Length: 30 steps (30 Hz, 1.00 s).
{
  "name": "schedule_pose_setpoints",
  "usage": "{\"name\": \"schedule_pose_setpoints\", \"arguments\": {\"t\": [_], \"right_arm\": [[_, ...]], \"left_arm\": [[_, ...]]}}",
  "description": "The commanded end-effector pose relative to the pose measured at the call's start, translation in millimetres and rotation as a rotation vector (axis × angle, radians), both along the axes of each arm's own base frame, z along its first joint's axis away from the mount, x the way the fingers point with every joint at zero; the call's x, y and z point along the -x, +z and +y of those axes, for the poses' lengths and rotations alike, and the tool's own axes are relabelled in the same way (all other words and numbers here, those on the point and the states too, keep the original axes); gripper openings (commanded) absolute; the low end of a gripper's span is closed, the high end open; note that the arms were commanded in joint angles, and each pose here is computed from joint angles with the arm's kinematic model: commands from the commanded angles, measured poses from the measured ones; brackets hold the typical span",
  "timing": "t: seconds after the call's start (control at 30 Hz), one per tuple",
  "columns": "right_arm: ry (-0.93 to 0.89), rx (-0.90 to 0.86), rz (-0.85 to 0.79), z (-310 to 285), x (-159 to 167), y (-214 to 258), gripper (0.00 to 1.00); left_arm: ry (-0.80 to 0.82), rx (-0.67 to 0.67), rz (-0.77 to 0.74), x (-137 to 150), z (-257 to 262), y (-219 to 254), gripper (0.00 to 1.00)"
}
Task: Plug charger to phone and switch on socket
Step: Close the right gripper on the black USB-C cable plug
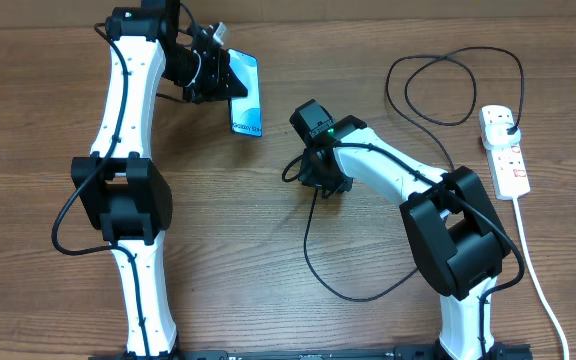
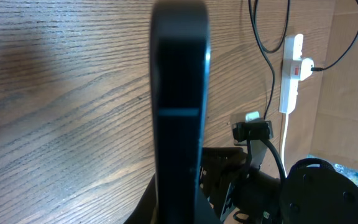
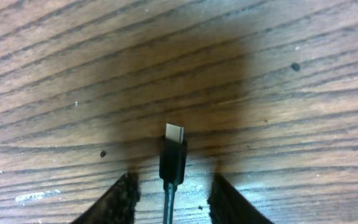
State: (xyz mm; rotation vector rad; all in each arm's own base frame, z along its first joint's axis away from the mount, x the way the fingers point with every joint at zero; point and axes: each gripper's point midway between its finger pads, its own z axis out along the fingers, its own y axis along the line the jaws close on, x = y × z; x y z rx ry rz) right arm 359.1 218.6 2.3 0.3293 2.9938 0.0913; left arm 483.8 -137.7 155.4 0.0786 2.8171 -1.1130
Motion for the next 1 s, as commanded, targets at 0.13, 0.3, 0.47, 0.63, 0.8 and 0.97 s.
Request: {"name": "schedule_pose_setpoints", "arguments": {"t": [0.13,0.3,0.47,0.63,0.8,0.97], "right_arm": [[-0.002,0.021,0.02,-8,9,-16,0.3],[0.0,0.021,0.026,-7,11,-16,0.24],[0.002,0.005,0.034,-4,13,-17,0.24],[0.003,-0.001,0.045,-3,15,-17,0.23],[0.005,-0.018,0.059,0,18,-17,0.22],[0.005,-0.016,0.064,0,19,-17,0.21]], "left_arm": [[-0.013,0.026,-0.087,-2,2,29,0.04],[-0.013,0.026,-0.088,-2,2,29,0.04],[-0.013,0.027,-0.095,-4,2,30,0.04],[-0.013,0.027,-0.096,-4,2,30,0.04],[-0.013,0.027,-0.1,-5,2,30,0.04],[-0.013,0.027,-0.1,-5,2,30,0.04]]}}
